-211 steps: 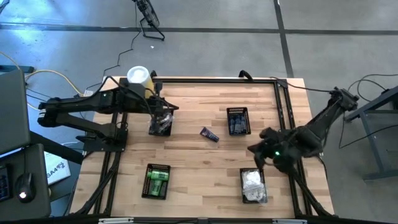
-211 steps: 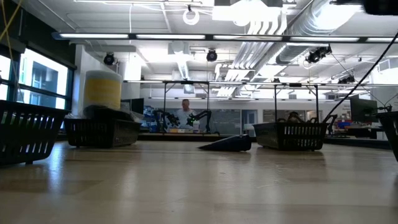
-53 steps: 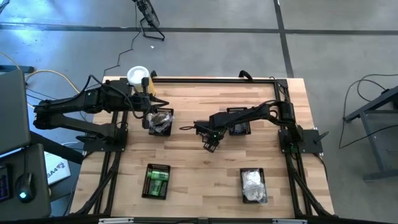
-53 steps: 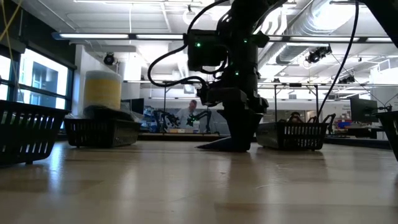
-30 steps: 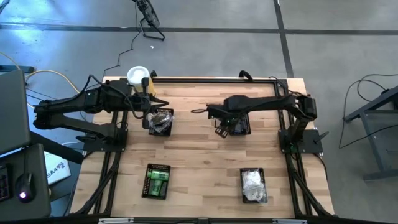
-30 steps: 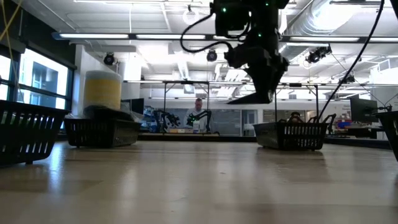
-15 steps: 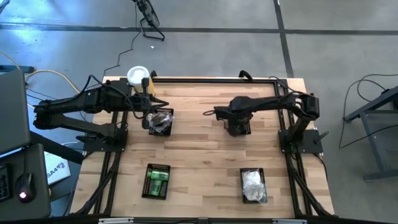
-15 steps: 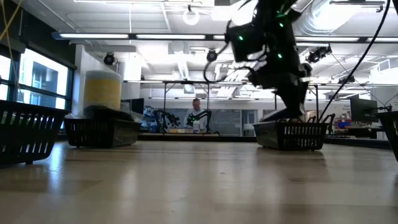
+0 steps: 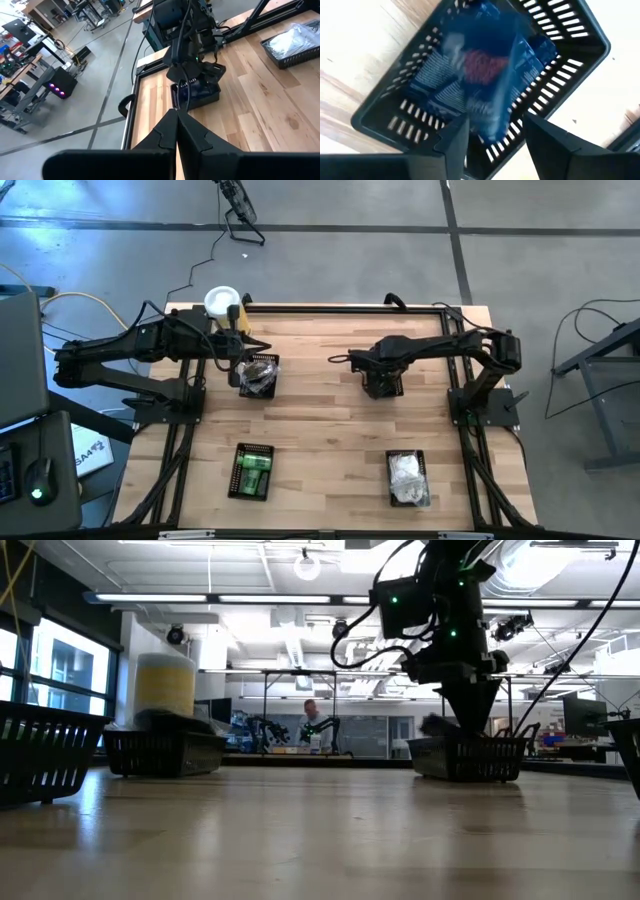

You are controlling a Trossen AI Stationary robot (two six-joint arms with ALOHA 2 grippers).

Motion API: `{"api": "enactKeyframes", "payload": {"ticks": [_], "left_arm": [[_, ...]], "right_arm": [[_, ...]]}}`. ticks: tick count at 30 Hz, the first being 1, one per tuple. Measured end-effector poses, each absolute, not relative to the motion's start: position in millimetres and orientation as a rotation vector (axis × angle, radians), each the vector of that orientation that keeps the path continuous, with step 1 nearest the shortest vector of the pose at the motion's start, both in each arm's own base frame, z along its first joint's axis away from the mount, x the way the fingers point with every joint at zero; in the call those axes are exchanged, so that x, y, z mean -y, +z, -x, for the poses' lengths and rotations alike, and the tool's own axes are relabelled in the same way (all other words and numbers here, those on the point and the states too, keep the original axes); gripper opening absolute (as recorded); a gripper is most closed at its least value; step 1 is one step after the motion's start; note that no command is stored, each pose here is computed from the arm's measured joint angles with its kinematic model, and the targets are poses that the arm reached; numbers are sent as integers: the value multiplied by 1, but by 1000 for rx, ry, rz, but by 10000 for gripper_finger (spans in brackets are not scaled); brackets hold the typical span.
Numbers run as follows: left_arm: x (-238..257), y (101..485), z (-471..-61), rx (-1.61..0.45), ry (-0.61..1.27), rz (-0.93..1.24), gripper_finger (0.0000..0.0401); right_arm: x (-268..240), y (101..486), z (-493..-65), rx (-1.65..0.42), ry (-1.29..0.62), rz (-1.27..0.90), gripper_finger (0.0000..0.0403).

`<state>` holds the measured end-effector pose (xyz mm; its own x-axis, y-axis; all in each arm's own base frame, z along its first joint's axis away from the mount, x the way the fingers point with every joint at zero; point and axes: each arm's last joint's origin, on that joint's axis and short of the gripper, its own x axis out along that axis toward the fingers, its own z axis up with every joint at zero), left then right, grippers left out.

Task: Pick & Place Travel size toiletries
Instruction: Put the blue shave cream into the top right black basket, then return to Home Position

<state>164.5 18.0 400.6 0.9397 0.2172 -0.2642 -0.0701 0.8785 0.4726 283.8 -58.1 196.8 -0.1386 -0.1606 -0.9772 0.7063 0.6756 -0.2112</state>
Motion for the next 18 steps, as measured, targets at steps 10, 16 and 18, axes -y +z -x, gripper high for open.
{"api": "enactKeyframes", "payload": {"ticks": [10,16,18], "left_arm": [[-18,401,-165,-317,153,-476,0],[-18,400,-166,-321,151,-476,0],[-18,399,-168,-326,150,-476,0]], "right_arm": [[55,215,-274,-1505,-795,-437,163],[42,256,-263,-1263,-722,-454,79],[36,271,-260,-1162,-678,-459,51]]}}
